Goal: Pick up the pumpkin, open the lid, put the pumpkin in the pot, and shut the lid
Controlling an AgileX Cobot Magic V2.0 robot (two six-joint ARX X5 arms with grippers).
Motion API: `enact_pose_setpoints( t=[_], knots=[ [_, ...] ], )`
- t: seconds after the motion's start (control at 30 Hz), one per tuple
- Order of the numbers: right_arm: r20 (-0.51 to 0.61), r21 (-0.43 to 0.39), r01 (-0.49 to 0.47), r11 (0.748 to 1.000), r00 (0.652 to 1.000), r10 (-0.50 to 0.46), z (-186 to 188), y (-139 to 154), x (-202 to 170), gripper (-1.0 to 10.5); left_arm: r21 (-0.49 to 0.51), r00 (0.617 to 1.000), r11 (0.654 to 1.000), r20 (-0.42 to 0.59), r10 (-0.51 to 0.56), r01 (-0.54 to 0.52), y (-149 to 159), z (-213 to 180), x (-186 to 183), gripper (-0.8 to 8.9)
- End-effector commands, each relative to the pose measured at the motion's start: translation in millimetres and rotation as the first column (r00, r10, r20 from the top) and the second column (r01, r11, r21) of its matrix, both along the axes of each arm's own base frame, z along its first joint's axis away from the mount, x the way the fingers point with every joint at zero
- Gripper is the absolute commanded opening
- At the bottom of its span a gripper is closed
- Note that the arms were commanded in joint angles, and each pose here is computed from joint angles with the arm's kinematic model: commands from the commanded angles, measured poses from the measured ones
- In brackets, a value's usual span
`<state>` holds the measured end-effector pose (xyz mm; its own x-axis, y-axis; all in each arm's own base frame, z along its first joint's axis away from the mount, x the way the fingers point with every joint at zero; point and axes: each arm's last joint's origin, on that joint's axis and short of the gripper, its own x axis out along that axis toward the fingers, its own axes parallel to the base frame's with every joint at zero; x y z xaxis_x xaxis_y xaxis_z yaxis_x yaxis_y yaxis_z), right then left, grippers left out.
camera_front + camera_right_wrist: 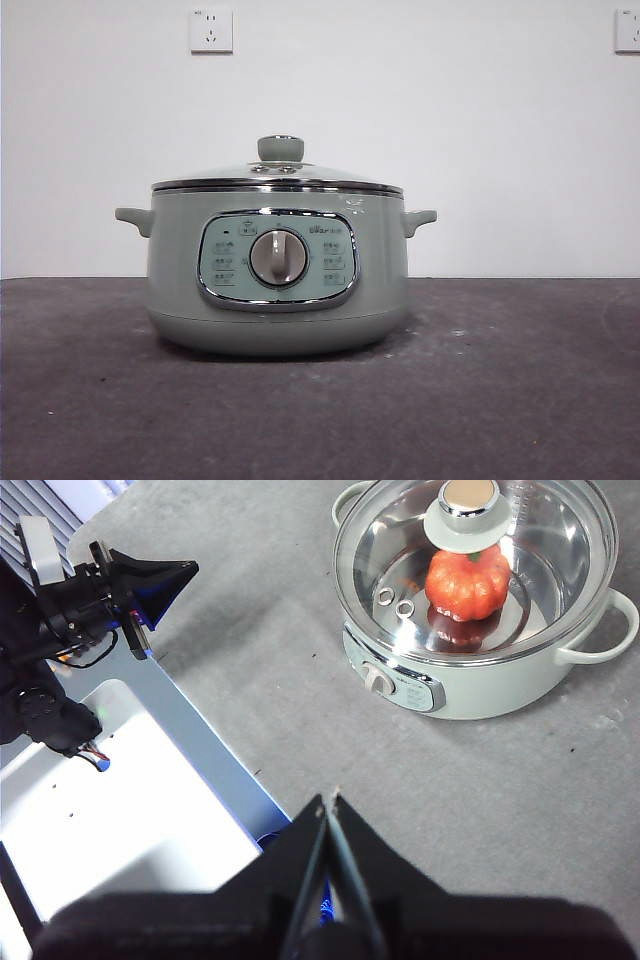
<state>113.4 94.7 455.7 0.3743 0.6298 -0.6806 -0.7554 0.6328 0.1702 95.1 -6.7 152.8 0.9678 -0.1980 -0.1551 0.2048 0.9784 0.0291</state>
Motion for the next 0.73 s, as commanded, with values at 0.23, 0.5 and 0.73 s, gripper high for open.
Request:
enact_pose_setpoints(
  t=[0.23, 0.5, 0.73],
  knots=[
    [-0.013, -0.008, 0.003, 1.000, 1.000, -0.003, -1, -1, -2, 0.0, -0.007, 1.000, 1.000, -0.014, 0.005, -0.005, 0, -5, 1, -0.04],
    [0.280, 0.126, 0.032, 0.992, 0.958, -0.066, 19, -31, -12, 0.0, -0.007, 1.000, 1.000, -0.013, 0.005, -0.005, 0, -5, 1, -0.04],
    [0.425, 0.256, 0.140, 0.957, 0.872, -0.241, -14, -64, -38, 0.0, -0.007, 1.000, 1.000, -0.013, 0.005, -0.005, 0, -5, 1, -0.04]
  ],
)
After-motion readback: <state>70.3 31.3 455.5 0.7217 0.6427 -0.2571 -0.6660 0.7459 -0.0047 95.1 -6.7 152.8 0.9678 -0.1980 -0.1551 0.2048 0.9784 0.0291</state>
